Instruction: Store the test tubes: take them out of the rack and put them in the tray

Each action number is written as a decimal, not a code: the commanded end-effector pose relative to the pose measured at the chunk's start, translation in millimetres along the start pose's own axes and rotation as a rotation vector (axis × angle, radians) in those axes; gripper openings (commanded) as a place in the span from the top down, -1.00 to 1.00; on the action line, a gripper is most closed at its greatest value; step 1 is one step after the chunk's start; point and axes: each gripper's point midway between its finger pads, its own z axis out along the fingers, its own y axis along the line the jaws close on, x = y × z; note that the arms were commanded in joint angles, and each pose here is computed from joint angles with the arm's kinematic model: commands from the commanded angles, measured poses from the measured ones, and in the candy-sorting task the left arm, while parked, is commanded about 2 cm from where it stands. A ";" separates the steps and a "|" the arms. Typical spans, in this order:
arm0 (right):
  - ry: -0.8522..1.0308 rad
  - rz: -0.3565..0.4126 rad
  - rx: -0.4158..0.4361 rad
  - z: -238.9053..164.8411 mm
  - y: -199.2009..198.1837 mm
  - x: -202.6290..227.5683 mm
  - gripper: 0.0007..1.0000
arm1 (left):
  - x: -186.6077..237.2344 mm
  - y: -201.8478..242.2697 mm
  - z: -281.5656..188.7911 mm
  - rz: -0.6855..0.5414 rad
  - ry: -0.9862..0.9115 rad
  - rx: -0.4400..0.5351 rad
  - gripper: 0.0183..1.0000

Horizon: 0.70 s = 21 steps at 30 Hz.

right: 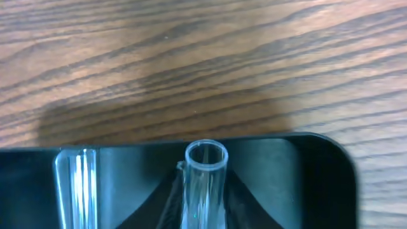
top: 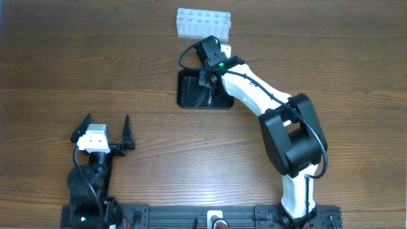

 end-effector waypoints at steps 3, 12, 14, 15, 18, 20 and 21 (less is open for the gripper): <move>0.019 -0.010 -0.010 4.5 5.2 7.4 -0.11 | 1.5 0.2 -0.1 0.014 0.001 0.002 -1.00; -0.049 -0.086 -0.052 -40.2 22.5 -29.6 -0.36 | 1.5 0.2 -0.1 0.014 0.001 0.002 -1.00; -0.092 -0.106 -0.077 -61.9 27.5 -42.4 -0.43 | 1.5 0.2 -0.1 0.014 0.001 0.002 -1.00; -0.115 -0.113 -0.091 -74.1 29.3 -48.3 -0.47 | 1.5 0.2 -0.1 0.014 0.001 0.002 -1.00; -0.192 -0.137 -0.129 -115.8 31.2 -64.0 -0.61 | 1.5 0.2 -0.1 0.014 0.001 0.002 -1.00; -0.283 -0.122 -0.114 -152.7 19.9 -81.6 -0.68 | 1.5 0.2 -0.1 0.014 0.001 0.002 -1.00; -0.320 -0.109 -0.098 -164.5 12.9 -89.0 -0.73 | 1.5 0.2 -0.1 0.014 0.001 0.002 -1.00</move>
